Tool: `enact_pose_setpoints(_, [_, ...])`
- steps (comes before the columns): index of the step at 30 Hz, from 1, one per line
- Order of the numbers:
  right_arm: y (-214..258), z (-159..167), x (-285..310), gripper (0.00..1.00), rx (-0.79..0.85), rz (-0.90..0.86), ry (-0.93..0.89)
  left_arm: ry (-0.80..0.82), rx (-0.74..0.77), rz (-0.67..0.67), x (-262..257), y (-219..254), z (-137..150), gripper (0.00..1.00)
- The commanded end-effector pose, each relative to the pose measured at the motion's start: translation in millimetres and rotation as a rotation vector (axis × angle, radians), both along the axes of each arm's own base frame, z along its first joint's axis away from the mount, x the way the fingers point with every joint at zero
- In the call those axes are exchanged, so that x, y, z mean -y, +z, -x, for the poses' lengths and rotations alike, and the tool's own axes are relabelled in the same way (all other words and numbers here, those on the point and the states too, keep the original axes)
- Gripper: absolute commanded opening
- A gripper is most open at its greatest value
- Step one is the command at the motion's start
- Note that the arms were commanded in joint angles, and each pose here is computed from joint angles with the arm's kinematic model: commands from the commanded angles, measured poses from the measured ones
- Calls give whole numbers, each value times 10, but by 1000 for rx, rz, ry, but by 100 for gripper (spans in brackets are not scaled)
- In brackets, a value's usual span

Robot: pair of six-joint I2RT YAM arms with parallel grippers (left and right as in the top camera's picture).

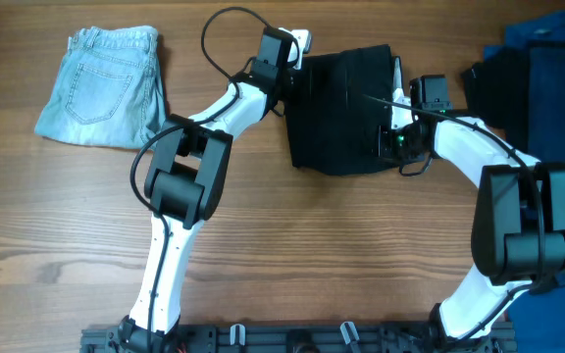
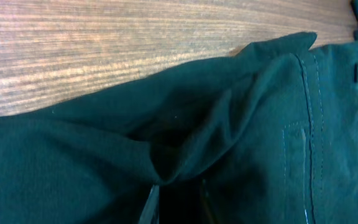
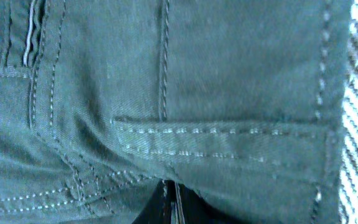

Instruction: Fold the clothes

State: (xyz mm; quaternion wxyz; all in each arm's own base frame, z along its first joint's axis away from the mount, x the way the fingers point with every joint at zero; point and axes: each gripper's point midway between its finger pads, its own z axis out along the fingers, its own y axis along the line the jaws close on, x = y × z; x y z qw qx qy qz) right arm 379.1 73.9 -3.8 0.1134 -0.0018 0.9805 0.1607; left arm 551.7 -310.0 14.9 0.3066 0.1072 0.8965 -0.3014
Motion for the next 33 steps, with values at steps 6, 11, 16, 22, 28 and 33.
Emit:
enact_pose_setpoints(6, [1686, -187, -42, 4, 405, -24, 44, 5, 145, 49, 47, 451, -193, 14])
enact_pose_setpoints(11, [1520, -311, 53, 4, 406, 19, 18, -9, 233, 93, 177, 895, -205, 15])
enact_pose_setpoints(16, [673, -472, 256, 4, 256, 141, -26, -10, 233, 94, 177, 898, -203, 16])
enact_pose_setpoints(22, [-660, -5, 402, 4, -129, 158, -78, 2, 210, 73, 137, 840, -192, 16])
enact_pose_setpoints(28, [12, -414, 288, 4, 51, 96, -43, 0, 231, 35, 91, 903, -189, 13])
enact_pose_setpoints(33, [1771, -1143, 273, 4, 586, 70, -72, 17, 259, 16, 14, 1282, -135, 12])
